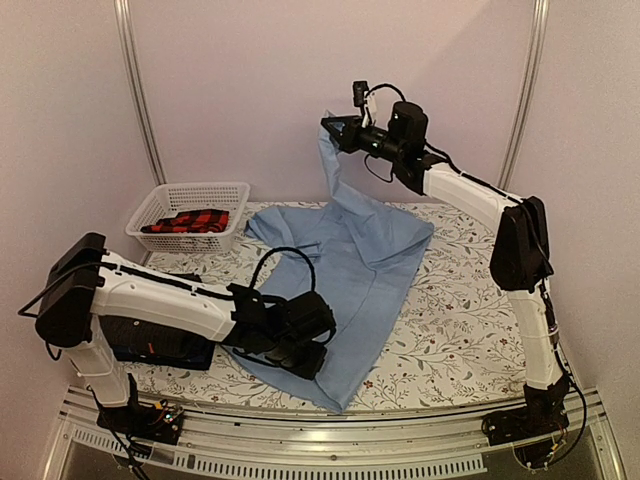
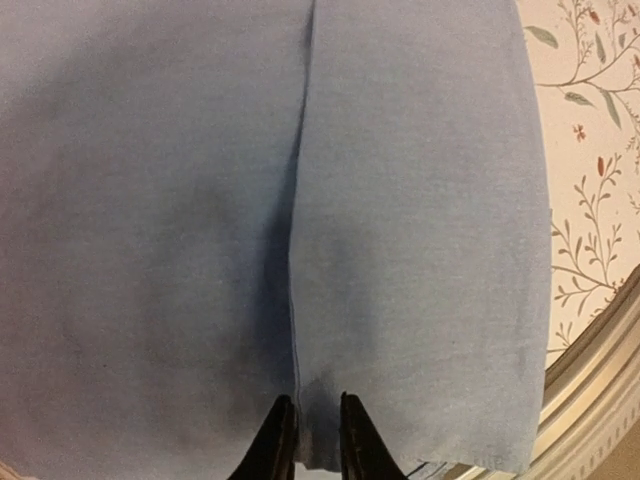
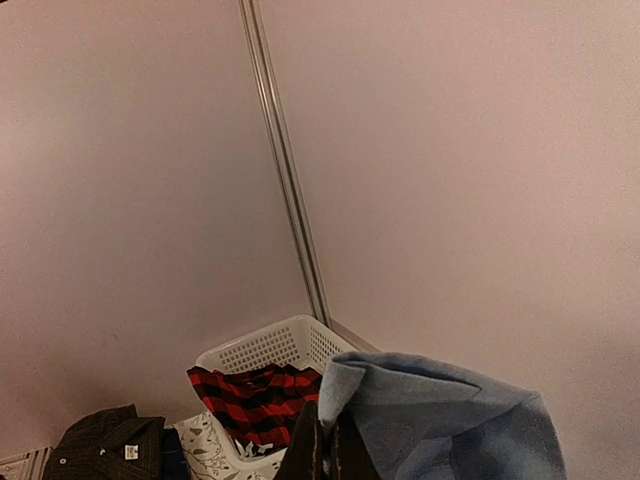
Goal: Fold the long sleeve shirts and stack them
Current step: Fold the flattened shirt at the center of the board, then place the sleeve at the center of the board.
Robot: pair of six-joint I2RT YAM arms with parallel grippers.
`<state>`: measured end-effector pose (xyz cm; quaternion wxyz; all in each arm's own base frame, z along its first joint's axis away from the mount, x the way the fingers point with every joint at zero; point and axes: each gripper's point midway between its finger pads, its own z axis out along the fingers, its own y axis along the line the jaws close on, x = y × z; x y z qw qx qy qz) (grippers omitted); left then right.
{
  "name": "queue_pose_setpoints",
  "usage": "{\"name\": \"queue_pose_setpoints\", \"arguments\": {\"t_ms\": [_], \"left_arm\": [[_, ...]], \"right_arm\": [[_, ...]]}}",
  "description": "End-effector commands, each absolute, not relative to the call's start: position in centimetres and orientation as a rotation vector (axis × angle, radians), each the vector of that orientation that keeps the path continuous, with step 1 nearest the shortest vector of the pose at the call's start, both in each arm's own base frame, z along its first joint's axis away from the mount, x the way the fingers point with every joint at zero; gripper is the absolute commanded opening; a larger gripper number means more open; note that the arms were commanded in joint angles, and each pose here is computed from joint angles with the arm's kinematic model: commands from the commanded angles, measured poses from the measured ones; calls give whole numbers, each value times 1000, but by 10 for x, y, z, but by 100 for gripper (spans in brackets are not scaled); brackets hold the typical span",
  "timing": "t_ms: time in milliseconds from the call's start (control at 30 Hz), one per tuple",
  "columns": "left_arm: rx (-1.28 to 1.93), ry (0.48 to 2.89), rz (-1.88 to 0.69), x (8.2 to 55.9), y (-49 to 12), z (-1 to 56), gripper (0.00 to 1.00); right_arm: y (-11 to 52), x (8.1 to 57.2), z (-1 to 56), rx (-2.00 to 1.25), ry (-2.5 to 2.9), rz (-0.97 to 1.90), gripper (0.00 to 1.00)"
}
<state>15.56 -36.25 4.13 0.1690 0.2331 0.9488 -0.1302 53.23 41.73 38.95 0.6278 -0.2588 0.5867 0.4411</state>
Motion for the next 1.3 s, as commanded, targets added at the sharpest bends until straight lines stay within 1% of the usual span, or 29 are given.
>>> {"name": "queue_pose_setpoints", "arguments": {"t_ms": [0,33,167,300,367,467,633,733,867,1000,1267], "left_arm": [[728,2727,-375,148,-359,31,22],[732,2722,-380,148,-360,33,25],[729,2681,-432,157,-364,52,31],[710,2625,-469,179,-362,75,39],[675,2605,-505,195,-359,85,41],[587,2564,-589,222,-355,105,42],[463,2474,-629,273,-339,141,46],[449,2446,-679,293,-336,152,50],[433,2410,-758,315,-336,162,53],[442,2407,-783,323,-337,163,53],[491,2404,-813,313,-336,157,55]], "right_arm": [[420,526,373,-586,1422,1061,0],[419,525,369,-582,1442,1073,0],[414,520,339,-527,1569,1077,0],[406,508,315,-490,1688,1073,0],[402,495,306,-476,1732,1067,0],[397,470,295,-469,1794,1059,0],[395,421,261,-491,1907,1042,0],[398,388,237,-541,1971,1023,0],[395,366,200,-531,2059,1026,0],[395,355,176,-532,2108,1006,0],[395,335,157,-623,2126,984,0]]}}
